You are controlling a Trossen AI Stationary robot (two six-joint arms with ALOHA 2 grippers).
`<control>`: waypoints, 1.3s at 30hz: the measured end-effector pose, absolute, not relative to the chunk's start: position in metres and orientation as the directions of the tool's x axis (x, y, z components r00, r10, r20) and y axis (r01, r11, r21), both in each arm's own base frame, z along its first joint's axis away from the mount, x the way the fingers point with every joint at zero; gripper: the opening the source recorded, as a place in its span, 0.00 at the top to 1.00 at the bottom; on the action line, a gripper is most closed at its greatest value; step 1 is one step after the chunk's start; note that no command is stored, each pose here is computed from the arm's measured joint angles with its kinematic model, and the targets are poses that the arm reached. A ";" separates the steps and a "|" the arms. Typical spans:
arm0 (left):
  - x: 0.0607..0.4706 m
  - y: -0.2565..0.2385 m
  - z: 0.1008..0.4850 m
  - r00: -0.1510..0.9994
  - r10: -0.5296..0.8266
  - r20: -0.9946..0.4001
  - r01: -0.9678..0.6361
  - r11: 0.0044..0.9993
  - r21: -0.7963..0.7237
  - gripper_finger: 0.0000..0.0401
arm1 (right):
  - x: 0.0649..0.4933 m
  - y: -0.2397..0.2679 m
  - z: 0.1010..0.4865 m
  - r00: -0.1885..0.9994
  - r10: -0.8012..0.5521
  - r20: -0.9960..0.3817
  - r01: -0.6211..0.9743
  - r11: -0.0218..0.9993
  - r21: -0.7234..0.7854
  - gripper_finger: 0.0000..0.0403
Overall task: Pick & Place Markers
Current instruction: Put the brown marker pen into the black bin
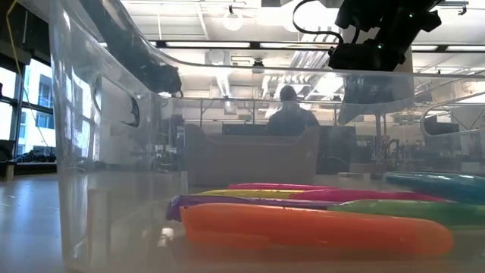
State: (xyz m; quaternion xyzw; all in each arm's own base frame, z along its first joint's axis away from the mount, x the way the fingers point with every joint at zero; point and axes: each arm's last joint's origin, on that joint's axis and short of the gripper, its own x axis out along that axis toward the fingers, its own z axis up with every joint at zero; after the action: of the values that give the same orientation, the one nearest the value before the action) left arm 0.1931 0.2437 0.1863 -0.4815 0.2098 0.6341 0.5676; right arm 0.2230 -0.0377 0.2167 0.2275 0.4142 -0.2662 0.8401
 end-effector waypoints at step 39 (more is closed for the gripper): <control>0.186 0.263 0.131 0.031 0.133 -0.991 -0.937 -0.342 -0.075 0.93 | 0.226 -0.038 0.219 0.540 -0.271 -0.797 0.599 0.789 0.138 1.00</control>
State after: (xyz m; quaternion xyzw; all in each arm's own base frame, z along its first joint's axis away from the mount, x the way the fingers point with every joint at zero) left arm 0.1860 0.2625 0.1312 -0.5608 0.3582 0.5969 0.4482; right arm 0.2256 -0.0382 0.2186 0.2018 0.4061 -0.2546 0.8541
